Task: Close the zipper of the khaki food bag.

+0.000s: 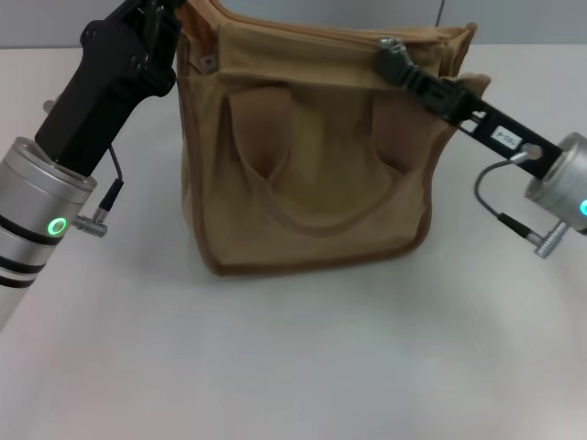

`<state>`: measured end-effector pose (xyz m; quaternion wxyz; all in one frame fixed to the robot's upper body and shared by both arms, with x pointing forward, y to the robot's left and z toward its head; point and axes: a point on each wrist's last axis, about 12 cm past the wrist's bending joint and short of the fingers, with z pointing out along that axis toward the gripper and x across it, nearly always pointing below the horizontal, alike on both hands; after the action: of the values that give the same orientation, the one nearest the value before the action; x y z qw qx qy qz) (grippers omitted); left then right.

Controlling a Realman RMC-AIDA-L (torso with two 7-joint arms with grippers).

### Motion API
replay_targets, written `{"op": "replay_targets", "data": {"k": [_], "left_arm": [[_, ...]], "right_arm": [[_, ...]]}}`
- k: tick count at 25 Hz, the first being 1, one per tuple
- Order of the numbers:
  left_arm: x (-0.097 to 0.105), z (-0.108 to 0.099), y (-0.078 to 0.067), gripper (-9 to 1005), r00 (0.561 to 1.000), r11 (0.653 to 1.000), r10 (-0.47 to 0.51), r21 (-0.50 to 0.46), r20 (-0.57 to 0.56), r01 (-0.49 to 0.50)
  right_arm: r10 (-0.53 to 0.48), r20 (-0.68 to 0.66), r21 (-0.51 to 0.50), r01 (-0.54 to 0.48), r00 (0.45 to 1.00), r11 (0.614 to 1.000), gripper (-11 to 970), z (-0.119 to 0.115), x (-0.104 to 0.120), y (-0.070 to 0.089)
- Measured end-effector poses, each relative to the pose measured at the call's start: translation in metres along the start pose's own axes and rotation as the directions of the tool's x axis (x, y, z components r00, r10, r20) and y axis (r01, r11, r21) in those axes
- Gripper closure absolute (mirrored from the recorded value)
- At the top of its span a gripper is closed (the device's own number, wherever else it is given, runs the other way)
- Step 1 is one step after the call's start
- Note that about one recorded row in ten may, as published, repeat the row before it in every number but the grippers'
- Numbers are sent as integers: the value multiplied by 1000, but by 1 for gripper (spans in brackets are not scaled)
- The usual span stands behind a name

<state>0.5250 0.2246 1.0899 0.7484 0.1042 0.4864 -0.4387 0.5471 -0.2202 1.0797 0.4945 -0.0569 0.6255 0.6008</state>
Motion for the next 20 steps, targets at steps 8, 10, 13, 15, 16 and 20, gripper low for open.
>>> {"op": "replay_targets", "data": {"k": [8, 10, 13, 15, 16, 20], "left_arm": [[-2, -3, 2, 990, 1000, 1000, 4, -10, 0, -4], [-1, -4, 2, 990, 1000, 1000, 1, -13, -2, -1], [-1, -5, 3, 973, 1000, 1000, 3, -12, -14, -4], [-1, -7, 3, 962, 1000, 1000, 11, -17, -18, -11], [-1, -10, 4, 956, 1000, 1000, 17, -24, -23, -18], [-1, -15, 6, 933, 999, 999, 17, -42, -35, -18]], "right_arm": [[10, 125, 70, -19, 992, 997, 894, -31, -2, -4], [0, 159, 59, -10, 987, 998, 888, -35, -3, -2], [-61, 205, 23, 57, 977, 998, 878, -40, -3, 5], [-102, 220, 5, 104, 970, 995, 872, -40, -3, 9], [-126, 226, 3, 129, 966, 992, 868, -41, -2, 10], [-152, 227, 15, 152, 962, 988, 795, -43, -1, 10]]}}
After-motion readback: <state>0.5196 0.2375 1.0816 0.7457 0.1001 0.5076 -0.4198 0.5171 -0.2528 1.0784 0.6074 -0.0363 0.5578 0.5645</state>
